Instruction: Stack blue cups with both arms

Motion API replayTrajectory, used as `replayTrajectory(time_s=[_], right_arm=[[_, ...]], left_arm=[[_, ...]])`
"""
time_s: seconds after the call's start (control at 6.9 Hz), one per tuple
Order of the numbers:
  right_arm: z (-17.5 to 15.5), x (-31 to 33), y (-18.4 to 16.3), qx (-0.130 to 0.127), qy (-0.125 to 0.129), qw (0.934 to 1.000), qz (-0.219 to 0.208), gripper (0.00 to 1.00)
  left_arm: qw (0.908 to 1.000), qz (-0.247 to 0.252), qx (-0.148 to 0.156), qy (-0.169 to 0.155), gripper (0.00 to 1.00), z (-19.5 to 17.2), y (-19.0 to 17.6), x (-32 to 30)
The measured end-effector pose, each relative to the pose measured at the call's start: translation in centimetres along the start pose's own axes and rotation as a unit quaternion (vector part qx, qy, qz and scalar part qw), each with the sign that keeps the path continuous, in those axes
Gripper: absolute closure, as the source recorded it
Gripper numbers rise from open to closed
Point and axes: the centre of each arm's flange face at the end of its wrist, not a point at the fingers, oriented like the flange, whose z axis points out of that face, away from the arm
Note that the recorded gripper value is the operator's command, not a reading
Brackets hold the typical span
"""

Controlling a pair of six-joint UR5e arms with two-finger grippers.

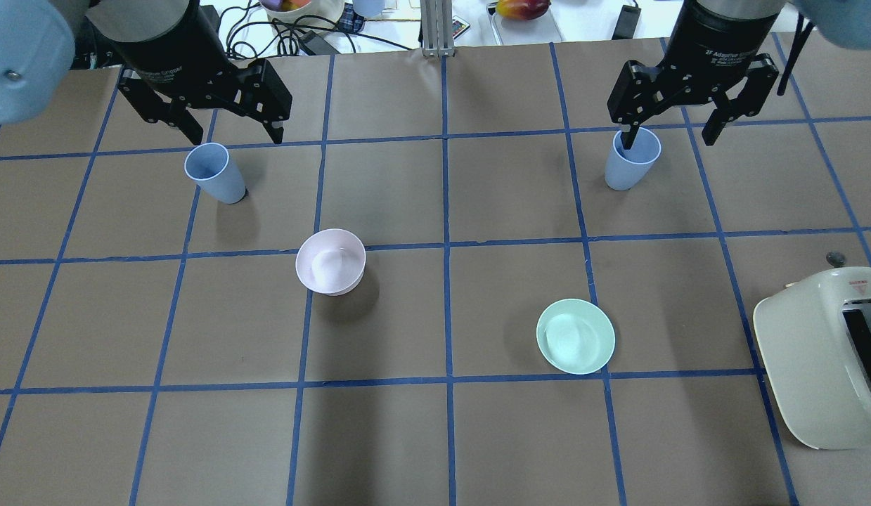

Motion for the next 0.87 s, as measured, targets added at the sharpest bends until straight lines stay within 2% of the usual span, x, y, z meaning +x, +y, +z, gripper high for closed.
replayTrajectory(time_s=[0.43, 0.58, 0.87], right_arm=[[0.1, 0.0, 0.0, -0.001, 0.001, 1.0, 0.0, 0.0], [0.1, 0.0, 0.0, -0.001, 0.002, 1.0, 0.0, 0.0], [0.4, 0.0, -0.1, -0.005, 0.001, 1.0, 0.0, 0.0]], left_arm=[[1.0, -0.002, 0.0, 0.0, 0.0, 0.3, -0.5, -0.2], [1.0, -0.007, -0.002, -0.001, 0.0, 1.4, -1.3, -0.9], [0.9996, -0.024, -0.013, -0.008, 0.0, 8.5, -6.0, -4.2]])
